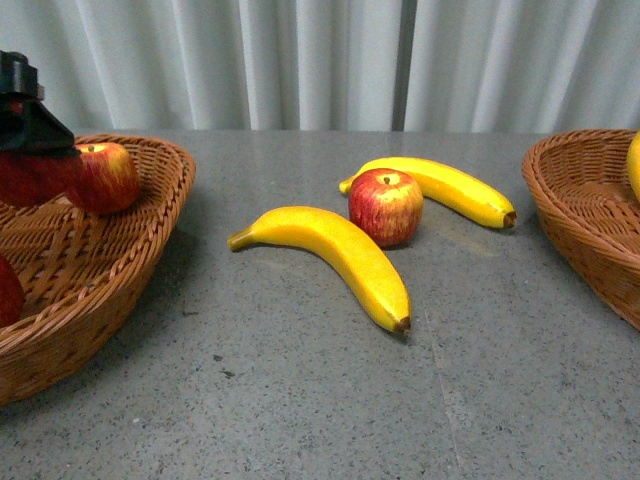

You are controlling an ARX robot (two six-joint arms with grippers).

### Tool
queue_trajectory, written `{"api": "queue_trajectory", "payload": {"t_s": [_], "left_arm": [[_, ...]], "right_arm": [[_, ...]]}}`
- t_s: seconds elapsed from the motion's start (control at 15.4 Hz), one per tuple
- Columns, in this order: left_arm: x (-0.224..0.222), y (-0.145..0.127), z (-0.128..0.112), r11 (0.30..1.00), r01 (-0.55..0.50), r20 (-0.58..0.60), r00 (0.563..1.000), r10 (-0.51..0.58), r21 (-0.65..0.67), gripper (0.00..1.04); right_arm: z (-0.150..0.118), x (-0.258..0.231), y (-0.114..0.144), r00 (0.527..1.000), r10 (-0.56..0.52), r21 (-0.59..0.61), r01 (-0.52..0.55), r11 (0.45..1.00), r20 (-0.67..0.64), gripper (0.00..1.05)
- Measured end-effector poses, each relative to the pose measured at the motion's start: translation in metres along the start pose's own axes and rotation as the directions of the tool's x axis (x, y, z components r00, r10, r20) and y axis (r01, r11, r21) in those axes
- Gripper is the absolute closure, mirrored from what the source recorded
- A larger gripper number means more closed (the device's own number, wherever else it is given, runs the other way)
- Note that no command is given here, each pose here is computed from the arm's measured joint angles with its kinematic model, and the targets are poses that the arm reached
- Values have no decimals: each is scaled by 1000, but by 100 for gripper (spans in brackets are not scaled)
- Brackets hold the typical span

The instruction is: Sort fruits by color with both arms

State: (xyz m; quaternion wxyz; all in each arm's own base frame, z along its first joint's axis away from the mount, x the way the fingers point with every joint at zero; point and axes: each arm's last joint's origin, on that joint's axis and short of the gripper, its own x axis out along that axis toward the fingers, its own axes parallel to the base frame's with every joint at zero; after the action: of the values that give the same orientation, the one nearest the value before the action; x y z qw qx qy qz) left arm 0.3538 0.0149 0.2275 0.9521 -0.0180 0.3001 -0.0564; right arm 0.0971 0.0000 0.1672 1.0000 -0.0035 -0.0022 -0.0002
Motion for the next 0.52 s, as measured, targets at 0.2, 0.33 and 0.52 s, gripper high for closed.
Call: {"api": "queue_trajectory", "payload": {"t_s": [0.2,0.33,0.52], "left_arm": [[16,-14,-13,998,35,-76,997,-31,47,37],[21,-16,-16,997,21,-89,996,-14,78,37],[21,-17,-16,995,14,-82,997,-6,104,37]], "right_arm": [[0,0,0,1000,0,0,0,1000,0,7],[0,0,0,1000,0,0,0,1000,0,7],[0,0,0,1000,0,0,0,1000,0,7]]}}
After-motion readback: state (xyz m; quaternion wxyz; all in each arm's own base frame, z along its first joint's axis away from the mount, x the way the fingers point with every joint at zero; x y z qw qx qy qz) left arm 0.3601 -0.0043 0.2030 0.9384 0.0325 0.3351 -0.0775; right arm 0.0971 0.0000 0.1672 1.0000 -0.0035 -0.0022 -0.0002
